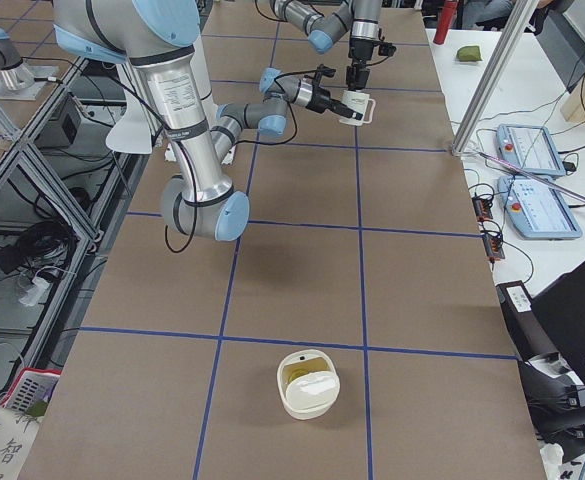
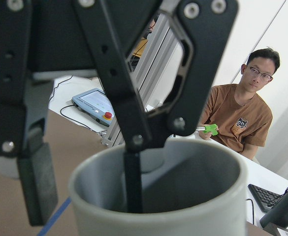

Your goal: Left arm hands cup to right arm to dump lemon

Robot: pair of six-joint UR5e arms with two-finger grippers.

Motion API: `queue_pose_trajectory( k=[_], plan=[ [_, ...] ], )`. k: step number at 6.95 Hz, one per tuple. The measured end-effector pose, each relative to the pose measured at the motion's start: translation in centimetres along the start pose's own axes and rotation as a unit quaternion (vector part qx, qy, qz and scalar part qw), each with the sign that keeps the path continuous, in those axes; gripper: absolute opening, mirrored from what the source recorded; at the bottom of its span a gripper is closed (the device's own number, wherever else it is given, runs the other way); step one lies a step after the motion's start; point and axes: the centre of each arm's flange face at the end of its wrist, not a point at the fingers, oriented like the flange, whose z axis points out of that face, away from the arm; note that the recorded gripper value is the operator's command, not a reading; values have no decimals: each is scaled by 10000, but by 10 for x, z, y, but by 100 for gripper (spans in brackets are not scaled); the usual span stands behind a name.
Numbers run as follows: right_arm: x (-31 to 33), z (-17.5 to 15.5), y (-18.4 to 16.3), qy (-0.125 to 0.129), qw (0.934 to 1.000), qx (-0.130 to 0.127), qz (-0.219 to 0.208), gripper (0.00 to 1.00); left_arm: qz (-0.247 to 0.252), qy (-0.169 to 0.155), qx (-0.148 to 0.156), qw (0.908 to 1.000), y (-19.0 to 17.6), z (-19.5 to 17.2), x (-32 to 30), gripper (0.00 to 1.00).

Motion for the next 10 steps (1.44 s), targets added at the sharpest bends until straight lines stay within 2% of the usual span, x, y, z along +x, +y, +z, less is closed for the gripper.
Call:
queue_pose_trajectory(
  k=[3, 5, 10],
  plan=[
    [0, 0, 1, -3, 10000, -9, -6, 40, 23, 36, 3, 10000, -1, -6, 1, 51],
    [0, 0, 1, -8, 10000, -11, -4, 40, 29, 41, 3, 10000, -1, -7, 2, 41],
    [1, 1, 1, -7, 10000, -9, 0, 40, 42, 54, 16, 10000, -3, -11, 0, 38]
  ],
)
